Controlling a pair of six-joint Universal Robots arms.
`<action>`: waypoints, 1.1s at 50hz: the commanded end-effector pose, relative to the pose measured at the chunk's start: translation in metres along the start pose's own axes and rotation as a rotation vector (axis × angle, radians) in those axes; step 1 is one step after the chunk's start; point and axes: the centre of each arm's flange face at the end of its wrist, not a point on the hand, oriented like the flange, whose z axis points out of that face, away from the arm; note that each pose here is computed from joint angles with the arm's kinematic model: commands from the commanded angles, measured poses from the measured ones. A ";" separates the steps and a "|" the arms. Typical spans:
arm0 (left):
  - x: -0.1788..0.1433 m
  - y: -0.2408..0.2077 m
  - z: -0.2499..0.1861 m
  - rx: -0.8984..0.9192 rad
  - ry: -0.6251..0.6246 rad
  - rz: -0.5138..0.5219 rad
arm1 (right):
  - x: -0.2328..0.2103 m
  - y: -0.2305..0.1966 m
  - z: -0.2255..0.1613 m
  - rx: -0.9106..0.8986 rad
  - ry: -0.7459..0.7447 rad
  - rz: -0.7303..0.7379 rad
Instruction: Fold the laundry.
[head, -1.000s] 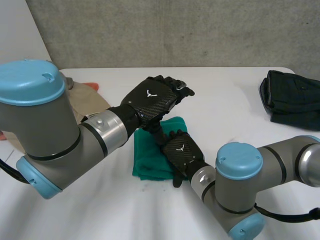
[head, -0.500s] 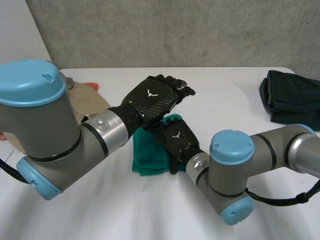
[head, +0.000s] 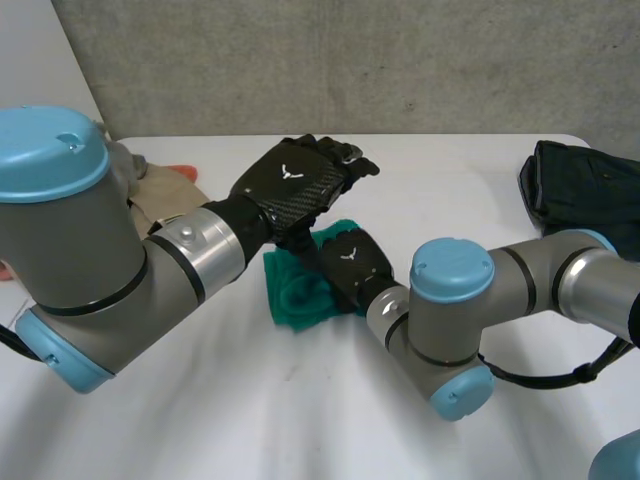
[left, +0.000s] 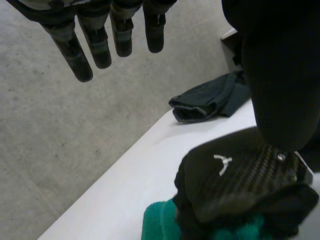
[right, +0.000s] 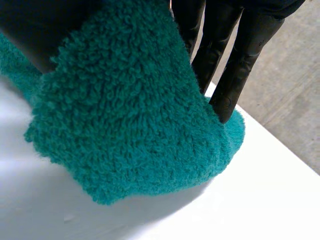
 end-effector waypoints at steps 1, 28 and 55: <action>-0.010 -0.004 -0.003 0.003 -0.044 0.004 | 0.052 -0.012 0.008 0.012 0.102 -0.009; -0.029 -0.017 -0.010 0.038 -0.101 0.021 | 0.408 -0.005 -0.006 0.462 0.544 -0.170; -0.029 -0.005 -0.008 -0.004 -0.133 0.008 | 0.455 0.168 -0.079 0.344 0.470 -0.069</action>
